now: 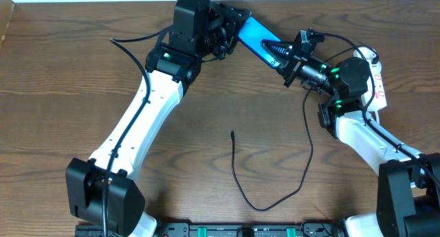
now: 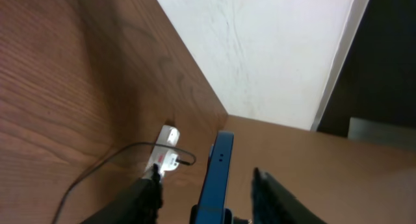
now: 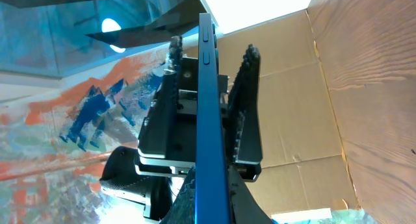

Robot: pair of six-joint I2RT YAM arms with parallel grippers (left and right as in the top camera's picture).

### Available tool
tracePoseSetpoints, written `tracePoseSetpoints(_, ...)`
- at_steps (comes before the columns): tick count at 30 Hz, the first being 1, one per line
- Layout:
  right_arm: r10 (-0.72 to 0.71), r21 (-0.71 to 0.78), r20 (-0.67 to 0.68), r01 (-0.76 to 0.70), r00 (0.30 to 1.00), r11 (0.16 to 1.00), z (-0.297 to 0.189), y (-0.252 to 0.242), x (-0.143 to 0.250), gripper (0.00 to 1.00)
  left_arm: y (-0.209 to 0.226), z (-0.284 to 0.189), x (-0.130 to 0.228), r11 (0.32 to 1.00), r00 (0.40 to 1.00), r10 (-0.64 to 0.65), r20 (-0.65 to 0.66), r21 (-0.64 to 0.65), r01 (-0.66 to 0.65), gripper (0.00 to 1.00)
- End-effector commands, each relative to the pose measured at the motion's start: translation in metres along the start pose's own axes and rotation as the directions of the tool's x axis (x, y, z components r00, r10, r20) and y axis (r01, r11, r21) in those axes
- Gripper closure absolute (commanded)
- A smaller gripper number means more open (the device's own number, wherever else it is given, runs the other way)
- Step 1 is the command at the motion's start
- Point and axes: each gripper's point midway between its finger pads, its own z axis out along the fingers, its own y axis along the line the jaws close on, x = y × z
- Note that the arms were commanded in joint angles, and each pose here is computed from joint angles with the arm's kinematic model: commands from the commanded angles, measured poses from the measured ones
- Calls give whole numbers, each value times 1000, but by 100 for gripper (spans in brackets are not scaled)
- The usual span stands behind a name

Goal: Plug charger to phone and switch on socket

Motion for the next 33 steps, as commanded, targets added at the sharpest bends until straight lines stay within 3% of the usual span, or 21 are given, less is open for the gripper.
tracePoseSetpoints(1,-41,-43,-8,41,999,998,0,21,10,99,7,5,-3,1000,1000,1,5,-16,-1,61)
tracePoseSetpoints(11,-42,-42,-11,41,999,998,0,21,11,99,8,5,-3,1000,1000,1,5,-16,0,73)
tracePoseSetpoints(15,-44,-43,-18,43,999,998,2,21,13,99,8,5,-3,1000,1000,1,5,-16,0,87)
tracePoseSetpoints(18,-43,-42,-22,42,999,998,3,20,15,99,8,5,-3,1000,1000,1,5,-16,0,92)
tracePoseSetpoints(27,-43,-42,-22,42,999,998,3,20,15,99,8,5,-3,1000,1000,1,5,-16,0,92)
tracePoseSetpoints(33,-43,-42,-22,42,999,998,3,20,15,73,8,5,-3,1000,1000,1,5,-16,0,92)
